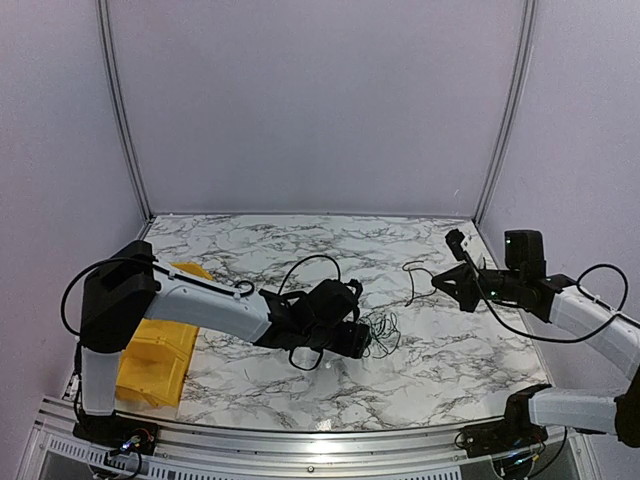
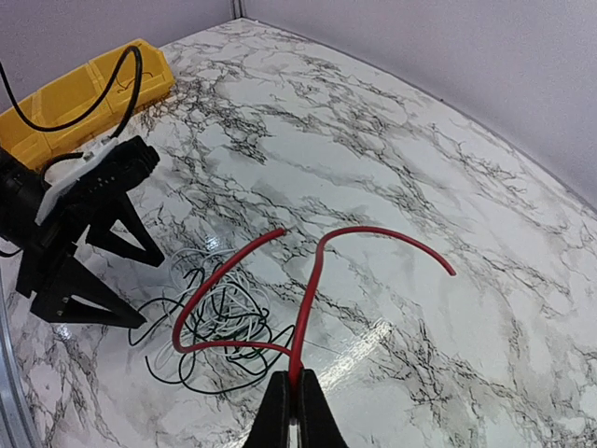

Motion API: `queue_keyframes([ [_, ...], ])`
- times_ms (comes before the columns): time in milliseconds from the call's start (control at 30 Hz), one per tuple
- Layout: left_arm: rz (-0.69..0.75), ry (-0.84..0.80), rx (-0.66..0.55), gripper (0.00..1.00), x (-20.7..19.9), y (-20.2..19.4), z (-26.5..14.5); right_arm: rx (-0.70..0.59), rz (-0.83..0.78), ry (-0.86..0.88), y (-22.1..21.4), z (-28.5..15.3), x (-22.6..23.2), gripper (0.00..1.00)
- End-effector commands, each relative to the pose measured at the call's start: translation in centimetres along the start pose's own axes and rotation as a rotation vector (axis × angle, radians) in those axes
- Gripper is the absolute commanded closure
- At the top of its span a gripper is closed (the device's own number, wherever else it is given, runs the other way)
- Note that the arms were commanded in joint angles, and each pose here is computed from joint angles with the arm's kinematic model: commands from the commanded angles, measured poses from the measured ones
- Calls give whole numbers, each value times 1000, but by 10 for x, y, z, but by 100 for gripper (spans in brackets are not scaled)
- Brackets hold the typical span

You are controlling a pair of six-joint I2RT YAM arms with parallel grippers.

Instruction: Untangle the cables

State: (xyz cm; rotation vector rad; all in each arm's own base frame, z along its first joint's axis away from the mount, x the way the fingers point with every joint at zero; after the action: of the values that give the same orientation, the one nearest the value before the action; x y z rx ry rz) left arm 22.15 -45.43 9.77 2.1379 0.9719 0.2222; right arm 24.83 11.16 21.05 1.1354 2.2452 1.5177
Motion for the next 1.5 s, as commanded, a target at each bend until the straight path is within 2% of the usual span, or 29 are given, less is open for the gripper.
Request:
queue_keyframes([
  [0,34,-56,-185,25,-11,45,-45,-19,1,17,3,1,0,100],
  [267,-6,-123,-337,26,-19,73,-67,-17,-3,47,-1,2,3,100],
  [633,-21,-337,-350,31,-61,103,-27,-6,-4,114,-4,2,10,100],
  [800,-66,-330,-347,34,-62,106,-10,-9,-9,115,-4,0,11,100],
  [967,-123,-256,-354,56,-42,106,-5,-12,-14,107,-4,-1,11,100],
  [1133,-124,-167,-368,99,-14,100,-14,-3,-8,113,-6,1,10,100],
  [1333,-149,-18,-427,100,22,90,-48,1,5,80,-6,2,6,100],
  [1400,-127,-11,-438,100,26,89,-62,-3,4,53,-5,2,3,83],
  [1467,-89,-10,-454,100,28,90,-80,-1,-2,44,-6,3,2,73],
])
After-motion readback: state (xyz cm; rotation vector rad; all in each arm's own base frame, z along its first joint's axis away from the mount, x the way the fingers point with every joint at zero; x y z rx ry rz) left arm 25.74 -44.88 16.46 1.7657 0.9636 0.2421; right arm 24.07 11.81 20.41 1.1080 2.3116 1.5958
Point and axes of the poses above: each gripper's point midway between its finger pads, its own z axis out along the fingers, its own x axis along the line the jaws close on, y = z × x, the point moved 6 cm from there along -z, back along the fingers, and after that the axes turned 13 degrees about z, right-handed, at the moved point
